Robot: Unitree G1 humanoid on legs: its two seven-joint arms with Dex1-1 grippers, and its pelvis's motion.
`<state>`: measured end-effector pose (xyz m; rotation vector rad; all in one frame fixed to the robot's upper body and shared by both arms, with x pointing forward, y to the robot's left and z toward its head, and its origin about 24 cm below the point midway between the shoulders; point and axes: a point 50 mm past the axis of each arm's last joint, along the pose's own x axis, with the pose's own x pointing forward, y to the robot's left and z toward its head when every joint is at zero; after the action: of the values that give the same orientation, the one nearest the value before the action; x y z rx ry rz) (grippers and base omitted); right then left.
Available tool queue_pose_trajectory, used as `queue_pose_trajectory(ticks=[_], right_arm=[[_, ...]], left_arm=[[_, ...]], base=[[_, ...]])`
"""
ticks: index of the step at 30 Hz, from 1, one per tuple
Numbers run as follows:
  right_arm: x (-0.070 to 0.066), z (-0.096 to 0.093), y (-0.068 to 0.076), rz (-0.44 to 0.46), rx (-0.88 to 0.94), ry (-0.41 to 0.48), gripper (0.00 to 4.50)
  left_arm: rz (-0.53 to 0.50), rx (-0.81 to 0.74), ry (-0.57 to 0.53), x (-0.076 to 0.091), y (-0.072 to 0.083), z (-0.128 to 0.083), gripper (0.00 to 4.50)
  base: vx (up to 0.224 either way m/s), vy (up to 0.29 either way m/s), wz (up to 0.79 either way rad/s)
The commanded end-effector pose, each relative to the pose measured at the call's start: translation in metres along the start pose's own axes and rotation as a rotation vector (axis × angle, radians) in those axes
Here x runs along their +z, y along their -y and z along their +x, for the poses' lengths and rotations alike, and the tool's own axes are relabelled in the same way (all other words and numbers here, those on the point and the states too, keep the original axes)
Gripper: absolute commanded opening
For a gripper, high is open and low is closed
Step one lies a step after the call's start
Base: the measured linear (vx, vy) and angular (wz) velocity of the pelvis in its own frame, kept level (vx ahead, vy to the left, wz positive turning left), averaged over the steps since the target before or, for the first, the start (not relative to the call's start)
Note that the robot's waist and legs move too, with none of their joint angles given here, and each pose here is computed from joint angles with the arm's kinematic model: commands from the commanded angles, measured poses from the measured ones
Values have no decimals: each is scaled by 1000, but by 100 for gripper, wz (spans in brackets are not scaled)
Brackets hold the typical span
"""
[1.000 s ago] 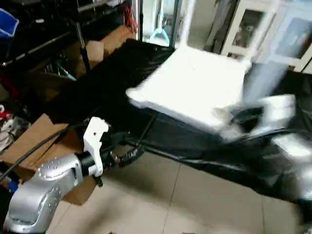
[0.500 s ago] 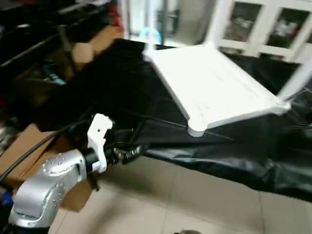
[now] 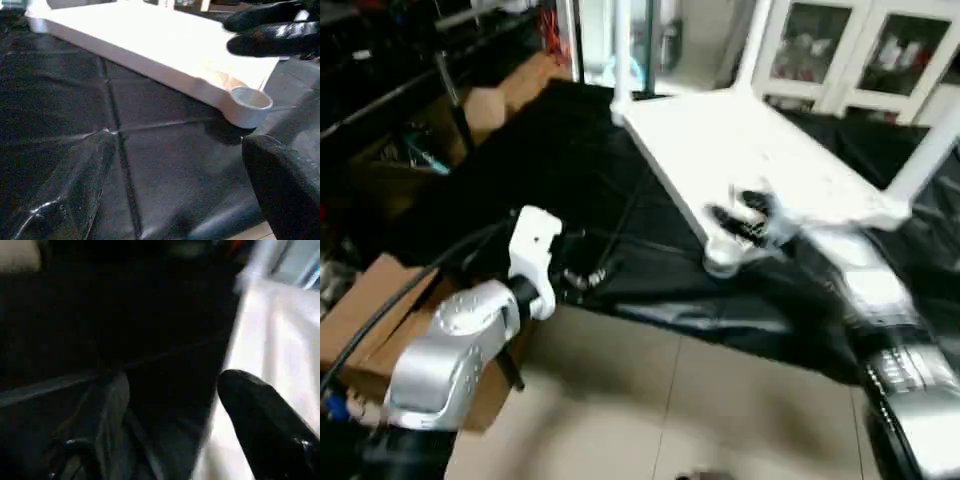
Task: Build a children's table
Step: Rotate table base
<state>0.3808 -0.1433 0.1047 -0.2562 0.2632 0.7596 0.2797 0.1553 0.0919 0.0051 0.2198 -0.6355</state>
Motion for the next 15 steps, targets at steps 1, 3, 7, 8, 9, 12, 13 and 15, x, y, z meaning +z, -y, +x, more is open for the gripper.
queue_pose_trajectory(ticks=[1,3,7,8,9,12,13,15], right_arm=[[-10,3,3,-51,-14,-120,324],[-7,7,8,-77,-91,-146,324],[2,14,12,-87,-195,-143,324],[2,16,10,-87,-197,-148,324],[1,19,8,-85,-195,-156,324],[-2,26,0,-43,-143,-166,324],[-5,28,-4,-7,-110,-169,324],[-13,30,-13,119,-28,-183,324]], left_arm=[[11,16,-6,-1,-2,-3,444],[7,25,-16,-5,-2,-5,444],[2,36,-21,-8,-2,-9,444],[0,37,-22,-8,-2,-9,444],[-1,39,-24,-9,-1,-11,444],[-1,38,-32,-10,-1,-12,444],[-1,37,-34,-10,0,-13,444],[-1,33,-37,-10,0,-13,444]], base=[[0,0,0],[0,0,0],[0,0,0],[0,0,0],[0,0,0],[0,0,0],[0,0,0],[0,0,0]])
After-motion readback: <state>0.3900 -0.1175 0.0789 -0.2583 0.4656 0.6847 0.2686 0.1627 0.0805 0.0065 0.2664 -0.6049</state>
